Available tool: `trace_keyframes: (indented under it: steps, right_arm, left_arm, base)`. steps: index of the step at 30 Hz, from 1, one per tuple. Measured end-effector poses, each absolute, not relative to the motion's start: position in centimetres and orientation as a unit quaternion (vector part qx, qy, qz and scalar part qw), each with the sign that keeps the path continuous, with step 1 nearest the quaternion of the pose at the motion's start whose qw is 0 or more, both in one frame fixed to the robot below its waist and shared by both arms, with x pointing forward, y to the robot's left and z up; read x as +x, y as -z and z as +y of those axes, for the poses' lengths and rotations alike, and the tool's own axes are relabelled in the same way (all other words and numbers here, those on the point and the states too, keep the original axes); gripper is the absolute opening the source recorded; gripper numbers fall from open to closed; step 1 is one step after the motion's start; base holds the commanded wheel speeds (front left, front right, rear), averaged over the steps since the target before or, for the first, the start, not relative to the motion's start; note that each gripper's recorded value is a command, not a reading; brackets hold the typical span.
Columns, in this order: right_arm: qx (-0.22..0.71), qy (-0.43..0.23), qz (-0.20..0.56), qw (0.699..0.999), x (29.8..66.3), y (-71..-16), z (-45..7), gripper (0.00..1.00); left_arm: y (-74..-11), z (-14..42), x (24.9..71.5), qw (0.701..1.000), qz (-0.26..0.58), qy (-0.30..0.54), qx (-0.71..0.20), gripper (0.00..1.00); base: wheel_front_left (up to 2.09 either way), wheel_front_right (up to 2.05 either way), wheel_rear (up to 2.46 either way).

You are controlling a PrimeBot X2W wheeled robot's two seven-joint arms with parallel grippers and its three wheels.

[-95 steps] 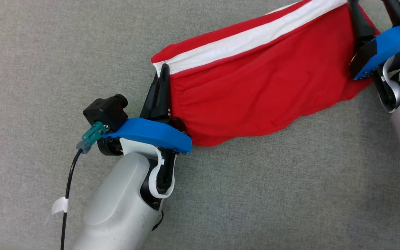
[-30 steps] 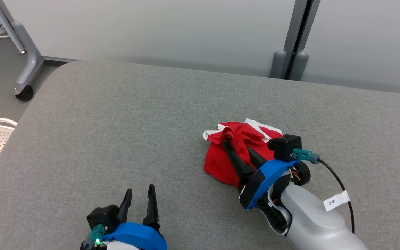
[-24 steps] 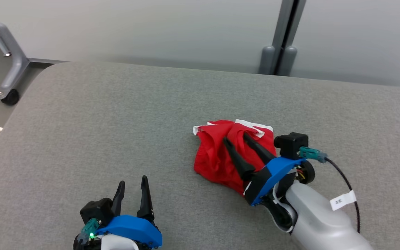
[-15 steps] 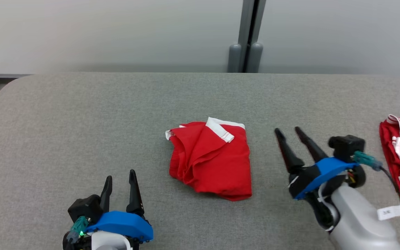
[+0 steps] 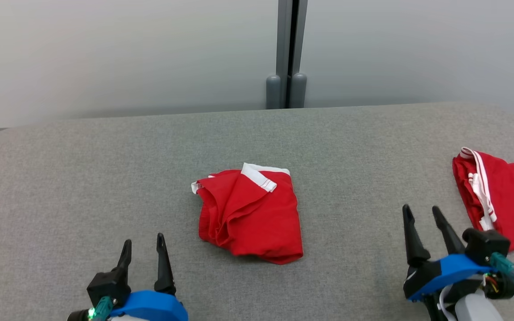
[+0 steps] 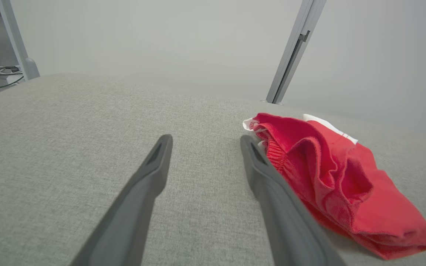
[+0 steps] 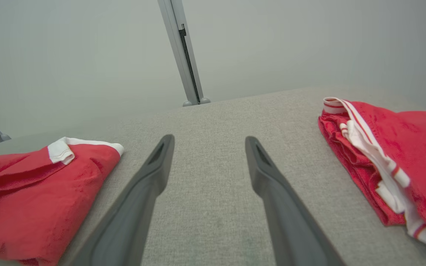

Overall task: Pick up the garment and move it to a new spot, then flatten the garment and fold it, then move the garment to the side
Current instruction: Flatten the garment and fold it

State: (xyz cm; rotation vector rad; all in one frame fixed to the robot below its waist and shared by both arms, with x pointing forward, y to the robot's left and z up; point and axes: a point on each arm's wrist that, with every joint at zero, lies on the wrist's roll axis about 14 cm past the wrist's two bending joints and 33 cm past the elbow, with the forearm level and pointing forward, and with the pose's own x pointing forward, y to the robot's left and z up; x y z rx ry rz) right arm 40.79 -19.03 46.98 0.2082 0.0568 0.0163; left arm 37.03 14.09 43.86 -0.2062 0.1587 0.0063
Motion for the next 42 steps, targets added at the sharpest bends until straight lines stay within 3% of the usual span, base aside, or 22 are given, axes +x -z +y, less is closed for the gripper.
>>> trace_keyframes:
  steps: [10,24,25,26,27,42]
  right_arm:
    - [0.102,-0.015,0.052,0.993,39.2,-45.3,-18.0,1.00]
    - [0.077,-0.188,0.069,0.977,44.4,-45.7,-5.9,1.00]
    - [0.078,-0.193,0.072,0.975,44.6,-45.4,-5.3,0.82]
    - [0.077,-0.197,0.078,0.974,44.8,-45.0,-4.9,0.38]
    - [0.078,-0.200,0.086,0.973,44.9,-44.5,-4.6,0.01]
    - [0.030,-0.216,0.122,0.968,48.8,-41.3,-3.5,0.00]
  left_arm:
    - [-43.5,14.2,36.2,0.991,0.085,-0.004,-0.107,1.00]
    - [-43.2,14.9,35.3,0.988,0.092,-0.022,-0.124,1.00]
    - [-43.1,15.4,35.2,0.988,0.092,-0.030,-0.123,1.00]
    - [-43.0,15.8,35.0,0.987,0.094,-0.036,-0.123,1.00]
    - [-42.8,16.2,34.8,0.987,0.096,-0.044,-0.123,1.00]
    - [-41.3,18.3,33.7,0.981,0.120,-0.088,-0.128,1.00]
  base:
    - [0.00,0.00,0.00]
    - [0.00,0.00,0.00]
    - [0.00,0.00,0.00]
    - [0.00,0.00,0.00]
    - [0.00,0.00,0.00]
    - [0.00,0.00,0.00]
